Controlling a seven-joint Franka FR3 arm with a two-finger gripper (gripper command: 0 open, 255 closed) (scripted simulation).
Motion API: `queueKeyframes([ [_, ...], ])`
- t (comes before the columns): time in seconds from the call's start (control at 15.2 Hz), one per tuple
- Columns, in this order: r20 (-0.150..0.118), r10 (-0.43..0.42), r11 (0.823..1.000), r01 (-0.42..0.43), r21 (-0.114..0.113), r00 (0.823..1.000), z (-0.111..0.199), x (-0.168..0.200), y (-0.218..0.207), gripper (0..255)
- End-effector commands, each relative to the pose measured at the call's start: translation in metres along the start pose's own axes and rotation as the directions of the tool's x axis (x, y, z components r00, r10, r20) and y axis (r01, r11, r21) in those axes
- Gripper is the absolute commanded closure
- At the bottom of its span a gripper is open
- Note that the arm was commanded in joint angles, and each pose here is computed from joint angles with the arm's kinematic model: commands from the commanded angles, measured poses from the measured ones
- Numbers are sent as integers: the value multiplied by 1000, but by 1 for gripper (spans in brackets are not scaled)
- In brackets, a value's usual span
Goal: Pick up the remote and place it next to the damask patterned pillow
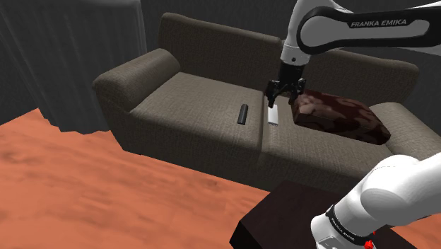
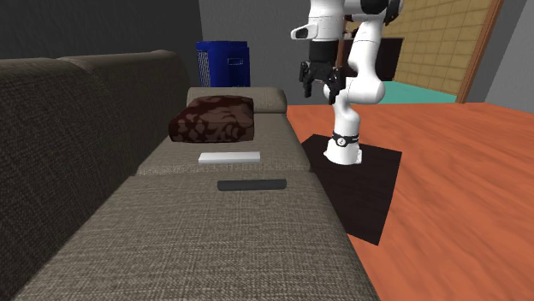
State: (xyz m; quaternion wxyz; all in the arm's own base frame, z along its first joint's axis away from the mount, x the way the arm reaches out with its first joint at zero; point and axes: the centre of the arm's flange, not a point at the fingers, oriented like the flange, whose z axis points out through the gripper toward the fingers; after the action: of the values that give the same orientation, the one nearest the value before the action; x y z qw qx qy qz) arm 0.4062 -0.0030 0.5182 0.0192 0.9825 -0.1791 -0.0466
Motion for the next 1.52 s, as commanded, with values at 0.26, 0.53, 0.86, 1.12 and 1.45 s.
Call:
queueKeyframes([
  [0.26, 39, 152, 987, -154, 44, 988, 38, 75, -7, 0],
  [0.53, 69, 250, 965, -254, 69, 966, 64, 124, -3, 0],
  [0.86, 110, 366, 922, -376, 96, 924, 99, 183, 6, 0],
  [1.12, 144, 453, 875, -470, 113, 880, 128, 229, 18, 0],
  [1.45, 171, 515, 834, -537, 124, 840, 156, 261, 28, 0],
])
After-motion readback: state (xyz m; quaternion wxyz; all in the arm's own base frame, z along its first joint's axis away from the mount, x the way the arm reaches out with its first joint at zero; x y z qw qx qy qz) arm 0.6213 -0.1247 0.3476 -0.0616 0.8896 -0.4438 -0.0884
